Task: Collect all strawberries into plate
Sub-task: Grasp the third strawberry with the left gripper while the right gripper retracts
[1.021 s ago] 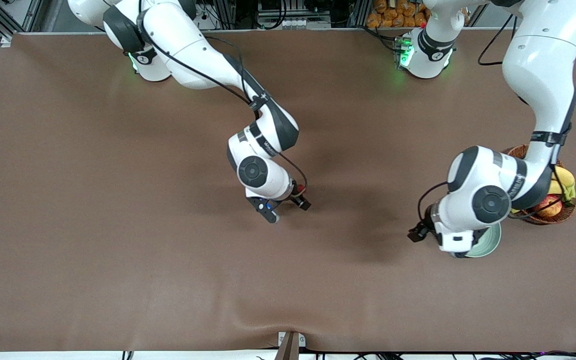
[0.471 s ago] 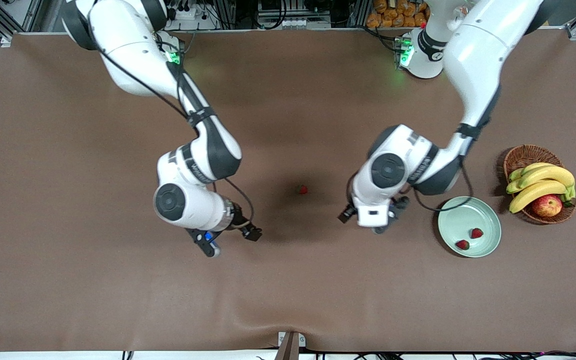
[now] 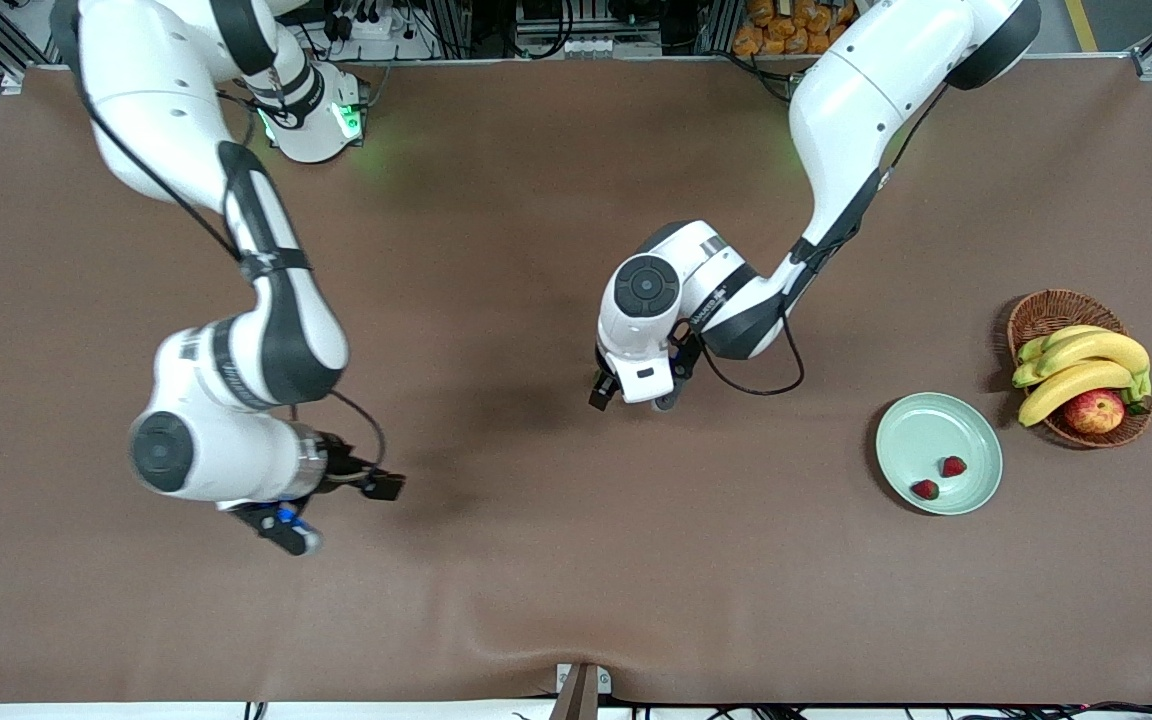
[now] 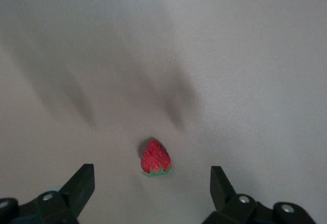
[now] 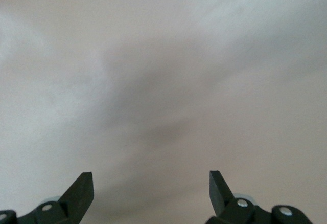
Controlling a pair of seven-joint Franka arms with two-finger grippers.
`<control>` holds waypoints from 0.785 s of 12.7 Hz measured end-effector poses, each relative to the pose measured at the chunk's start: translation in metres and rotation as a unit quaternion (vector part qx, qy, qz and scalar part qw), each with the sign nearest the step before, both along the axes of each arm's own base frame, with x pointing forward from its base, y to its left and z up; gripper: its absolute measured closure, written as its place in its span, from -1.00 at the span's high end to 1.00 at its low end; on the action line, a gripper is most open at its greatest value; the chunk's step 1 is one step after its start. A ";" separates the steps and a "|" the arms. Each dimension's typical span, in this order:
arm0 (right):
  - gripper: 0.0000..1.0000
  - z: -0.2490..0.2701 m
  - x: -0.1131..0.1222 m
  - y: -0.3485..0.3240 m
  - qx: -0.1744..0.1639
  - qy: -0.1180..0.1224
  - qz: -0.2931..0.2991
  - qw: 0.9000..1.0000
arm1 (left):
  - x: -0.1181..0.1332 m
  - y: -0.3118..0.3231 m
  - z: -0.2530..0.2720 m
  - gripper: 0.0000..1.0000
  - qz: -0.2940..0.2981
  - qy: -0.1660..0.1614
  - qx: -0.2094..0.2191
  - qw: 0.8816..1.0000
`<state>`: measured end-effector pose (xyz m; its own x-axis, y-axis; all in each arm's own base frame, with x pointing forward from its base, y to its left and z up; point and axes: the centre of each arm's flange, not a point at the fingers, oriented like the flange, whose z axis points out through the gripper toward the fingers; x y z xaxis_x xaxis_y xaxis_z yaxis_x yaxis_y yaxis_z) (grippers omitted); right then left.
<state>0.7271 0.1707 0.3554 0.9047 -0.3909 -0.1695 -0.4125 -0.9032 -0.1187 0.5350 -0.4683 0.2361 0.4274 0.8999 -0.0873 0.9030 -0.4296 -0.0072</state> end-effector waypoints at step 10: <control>1.00 0.236 -0.104 -0.144 -0.032 -0.023 0.144 0.989 | -0.006 -0.009 -0.040 1.00 0.128 0.010 -0.004 0.992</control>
<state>0.6233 0.0270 0.5915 0.9863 -0.1247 -0.1083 -0.1327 -0.9886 -0.0705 0.5294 -0.4768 0.1963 0.1839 0.9779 -0.0999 0.9821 -0.1870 -0.0231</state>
